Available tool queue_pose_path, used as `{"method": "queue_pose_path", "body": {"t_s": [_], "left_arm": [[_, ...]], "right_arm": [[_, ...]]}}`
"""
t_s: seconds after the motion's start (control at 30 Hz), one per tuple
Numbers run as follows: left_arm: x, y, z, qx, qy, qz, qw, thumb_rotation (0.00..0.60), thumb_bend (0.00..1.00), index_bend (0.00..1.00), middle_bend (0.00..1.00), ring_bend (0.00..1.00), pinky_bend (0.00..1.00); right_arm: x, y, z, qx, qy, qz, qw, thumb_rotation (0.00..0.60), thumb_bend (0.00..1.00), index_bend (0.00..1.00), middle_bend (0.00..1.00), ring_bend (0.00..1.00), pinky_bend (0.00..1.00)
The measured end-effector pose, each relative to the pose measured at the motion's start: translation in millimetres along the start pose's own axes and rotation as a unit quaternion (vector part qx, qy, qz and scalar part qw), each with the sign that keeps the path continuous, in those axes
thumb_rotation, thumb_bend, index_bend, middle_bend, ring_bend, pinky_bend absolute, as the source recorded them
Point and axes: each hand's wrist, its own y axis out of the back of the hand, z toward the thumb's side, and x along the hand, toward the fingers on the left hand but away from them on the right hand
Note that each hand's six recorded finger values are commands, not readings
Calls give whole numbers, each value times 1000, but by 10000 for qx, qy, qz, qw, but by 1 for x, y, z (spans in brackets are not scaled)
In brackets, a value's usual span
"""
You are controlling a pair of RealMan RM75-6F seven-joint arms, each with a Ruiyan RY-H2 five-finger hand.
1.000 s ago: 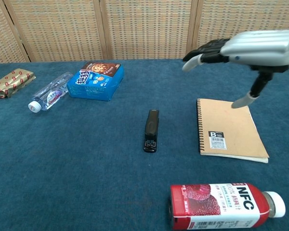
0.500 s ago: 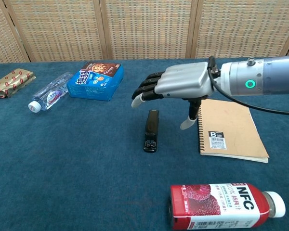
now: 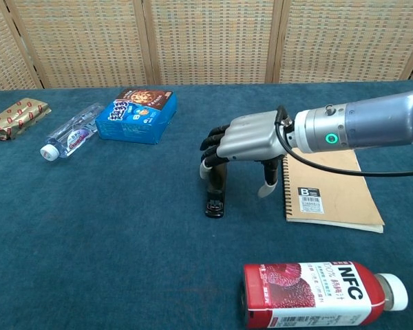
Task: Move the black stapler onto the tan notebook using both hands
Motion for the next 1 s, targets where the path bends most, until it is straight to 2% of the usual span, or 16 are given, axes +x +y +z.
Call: {"method": "queue_pose_path", "body": {"t_s": [0.03, 0.1, 0.2, 0.47, 0.63, 0.73, 0.83, 1.0], "left_arm": [[0, 0, 0, 0, 0, -9, 10000, 600, 105, 0, 0, 0, 0], [2, -1, 0, -6, 5, -38, 10000, 600, 106, 0, 0, 0, 0], [4, -1, -1, -34, 40, -50, 10000, 600, 106, 0, 0, 0, 0], [7, -5, -1, -48, 50, -121, 9999, 600, 106, 0, 0, 0, 0], [5, -5, 1, -60, 2, -125, 9999, 600, 106, 0, 0, 0, 0], [2, -4, 4, -55, -51, -108, 9999, 600, 106, 0, 0, 0, 0], [-3, -4, 9, -60, -139, -82, 9999, 600, 106, 0, 0, 0, 0], [-11, -2, 15, -69, -267, -29, 9996, 600, 106, 0, 0, 0, 0]], "right_arm": [[0, -1, 0, 14, 13, -6, 10000, 600, 241, 359, 356, 241, 305], [-1, -1, 2, 48, 48, -50, 10000, 600, 355, 455, 445, 325, 435], [-2, 2, 4, 78, 106, -195, 9997, 600, 443, 525, 508, 385, 520], [4, 19, -3, 11, 150, -791, 9967, 600, 472, 542, 524, 400, 538], [28, 26, -27, 146, -29, -949, 9954, 600, 473, 542, 524, 400, 538], [54, 23, -46, 277, -214, -891, 9954, 600, 472, 542, 524, 400, 538], [90, 11, -63, 385, -430, -684, 9960, 600, 473, 542, 525, 400, 538], [146, -28, -67, 430, -634, -213, 9968, 600, 473, 542, 525, 400, 538]]}}
